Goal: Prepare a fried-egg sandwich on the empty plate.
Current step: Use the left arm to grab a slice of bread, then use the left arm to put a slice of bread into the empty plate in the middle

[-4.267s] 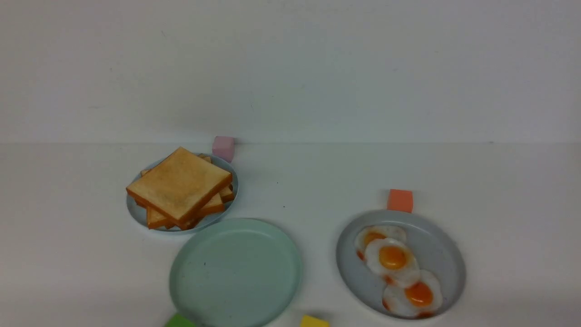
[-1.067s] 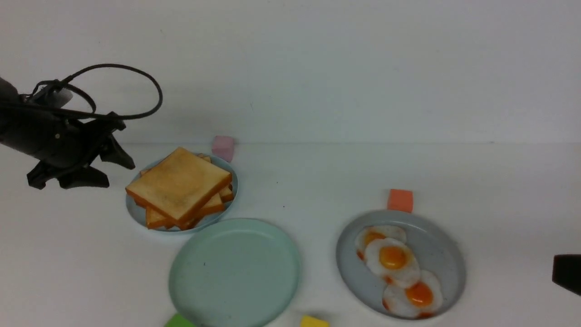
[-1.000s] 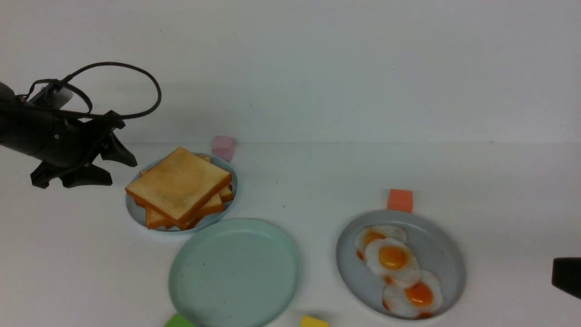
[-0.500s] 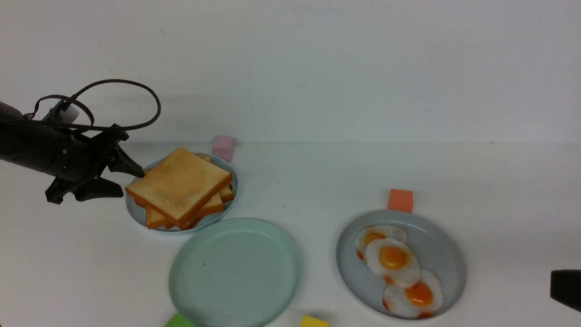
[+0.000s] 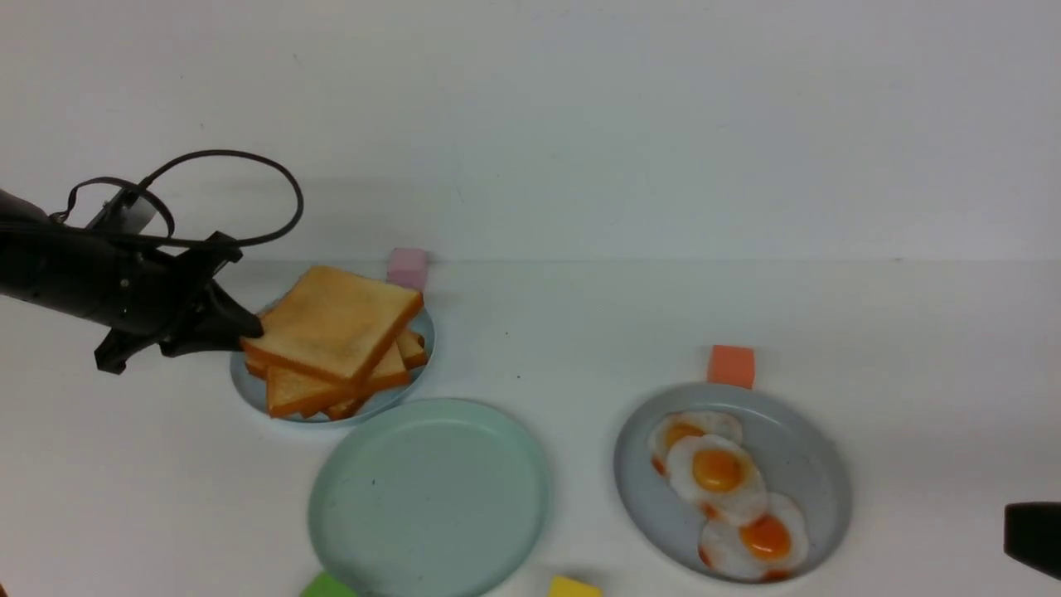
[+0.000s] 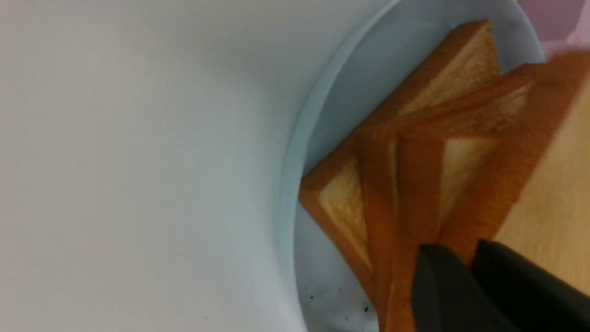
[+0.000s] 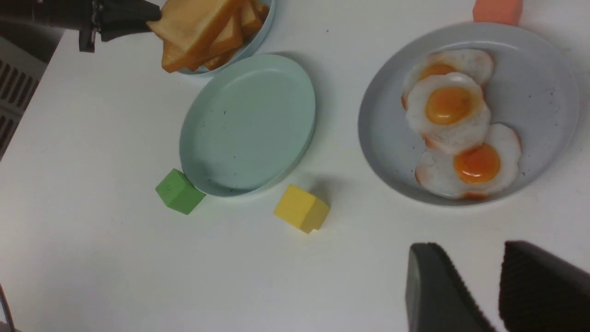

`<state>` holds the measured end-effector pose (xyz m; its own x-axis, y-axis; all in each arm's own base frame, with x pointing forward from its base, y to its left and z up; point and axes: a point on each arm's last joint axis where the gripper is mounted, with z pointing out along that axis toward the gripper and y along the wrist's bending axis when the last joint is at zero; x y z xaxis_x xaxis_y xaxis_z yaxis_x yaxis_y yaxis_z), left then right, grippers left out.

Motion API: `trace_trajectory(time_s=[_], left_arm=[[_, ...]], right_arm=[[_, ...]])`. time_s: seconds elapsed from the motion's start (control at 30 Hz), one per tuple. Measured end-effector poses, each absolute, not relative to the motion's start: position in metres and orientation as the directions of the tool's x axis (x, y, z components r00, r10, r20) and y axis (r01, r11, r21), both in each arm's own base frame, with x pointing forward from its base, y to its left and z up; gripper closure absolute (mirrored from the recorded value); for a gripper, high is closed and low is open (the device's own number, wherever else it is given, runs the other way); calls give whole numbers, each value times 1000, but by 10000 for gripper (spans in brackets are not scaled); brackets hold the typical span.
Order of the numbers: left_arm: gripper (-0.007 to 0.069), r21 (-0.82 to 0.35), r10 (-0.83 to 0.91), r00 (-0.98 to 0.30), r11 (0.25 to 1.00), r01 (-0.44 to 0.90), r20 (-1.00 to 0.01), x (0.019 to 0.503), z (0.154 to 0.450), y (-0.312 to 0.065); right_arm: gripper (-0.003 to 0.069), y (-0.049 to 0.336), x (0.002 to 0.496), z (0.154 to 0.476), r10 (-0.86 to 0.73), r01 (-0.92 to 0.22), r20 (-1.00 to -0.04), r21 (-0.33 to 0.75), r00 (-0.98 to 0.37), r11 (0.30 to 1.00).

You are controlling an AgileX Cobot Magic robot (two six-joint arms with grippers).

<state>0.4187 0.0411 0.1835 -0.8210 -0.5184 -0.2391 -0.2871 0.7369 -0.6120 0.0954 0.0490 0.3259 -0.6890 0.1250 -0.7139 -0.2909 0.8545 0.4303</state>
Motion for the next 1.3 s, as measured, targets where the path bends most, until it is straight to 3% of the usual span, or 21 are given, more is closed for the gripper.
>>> trace_trajectory(time_s=[0.07, 0.3, 0.47, 0.57, 0.87, 1.17, 1.3], left_arm=[[620, -613, -510, -824, 741, -275, -246, 418, 186, 40], [622, -620, -402, -847, 776, -114, -347, 404, 231, 33], [622, -711, -436, -838, 698, -85, -327, 376, 250, 14], [622, -751, -486, -819, 652, -107, -305, 336, 241, -8], [622, -677, -573, -737, 703, -217, -358, 246, 192, -56], [618, -616, -567, -746, 739, -273, -349, 240, 169, -67], [557, -610, -567, -752, 739, -285, -335, 240, 164, -67]], right_arm=[[418, 49, 95, 326, 125, -291, -714, 430, -689, 854], [418, 49, 95, 326, 125, -291, -714, 430, -689, 854], [418, 49, 95, 325, 119, -291, -714, 424, -690, 858], [418, 48, 95, 325, 112, -290, -714, 415, -691, 862], [418, 46, 96, 324, 94, -286, -723, 384, -684, 878], [418, 46, 96, 324, 94, -286, -724, 384, -683, 878], [410, 46, 96, 324, 94, -285, -723, 384, -684, 878]])
